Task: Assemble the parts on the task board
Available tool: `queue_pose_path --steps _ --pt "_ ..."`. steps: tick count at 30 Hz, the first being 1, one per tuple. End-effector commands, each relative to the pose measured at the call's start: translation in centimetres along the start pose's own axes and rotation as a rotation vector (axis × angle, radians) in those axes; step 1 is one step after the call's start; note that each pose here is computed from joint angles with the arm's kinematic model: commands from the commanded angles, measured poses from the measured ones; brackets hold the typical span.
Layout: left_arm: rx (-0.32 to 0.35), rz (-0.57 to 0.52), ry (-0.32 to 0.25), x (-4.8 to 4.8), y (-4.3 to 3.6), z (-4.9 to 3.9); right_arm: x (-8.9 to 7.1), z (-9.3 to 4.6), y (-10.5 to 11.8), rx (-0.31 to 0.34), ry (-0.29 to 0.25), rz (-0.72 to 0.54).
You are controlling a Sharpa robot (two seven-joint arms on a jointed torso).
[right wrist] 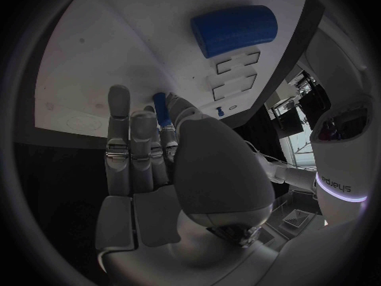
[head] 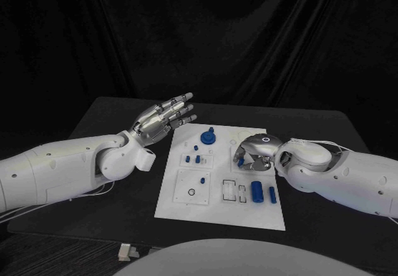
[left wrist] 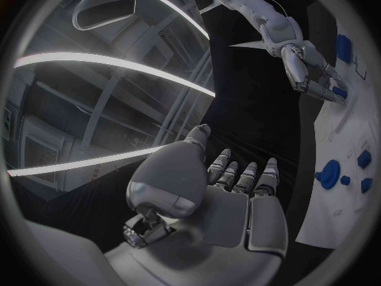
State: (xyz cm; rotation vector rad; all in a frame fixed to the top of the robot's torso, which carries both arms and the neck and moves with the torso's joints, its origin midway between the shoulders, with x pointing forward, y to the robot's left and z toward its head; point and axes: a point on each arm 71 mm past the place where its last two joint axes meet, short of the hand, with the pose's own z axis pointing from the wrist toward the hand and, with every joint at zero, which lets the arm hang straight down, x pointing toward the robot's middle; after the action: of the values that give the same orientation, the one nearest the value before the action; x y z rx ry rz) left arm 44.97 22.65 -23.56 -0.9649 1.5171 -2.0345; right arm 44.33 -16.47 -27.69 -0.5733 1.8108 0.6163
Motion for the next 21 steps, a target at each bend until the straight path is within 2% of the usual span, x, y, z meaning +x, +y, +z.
queue_pose_path --steps 1,9,21 --pt "0.051 -0.018 0.01 0.17 -0.3 0.06 0.15 -0.08 0.0 -0.003 0.007 0.0" --pt "0.049 -0.018 0.011 0.16 -0.27 0.06 0.06 -0.13 0.06 -0.01 -0.008 0.001" --pt "0.042 -0.019 0.012 0.16 -0.18 0.1 -0.47 -0.64 0.11 -0.027 -0.08 0.006"
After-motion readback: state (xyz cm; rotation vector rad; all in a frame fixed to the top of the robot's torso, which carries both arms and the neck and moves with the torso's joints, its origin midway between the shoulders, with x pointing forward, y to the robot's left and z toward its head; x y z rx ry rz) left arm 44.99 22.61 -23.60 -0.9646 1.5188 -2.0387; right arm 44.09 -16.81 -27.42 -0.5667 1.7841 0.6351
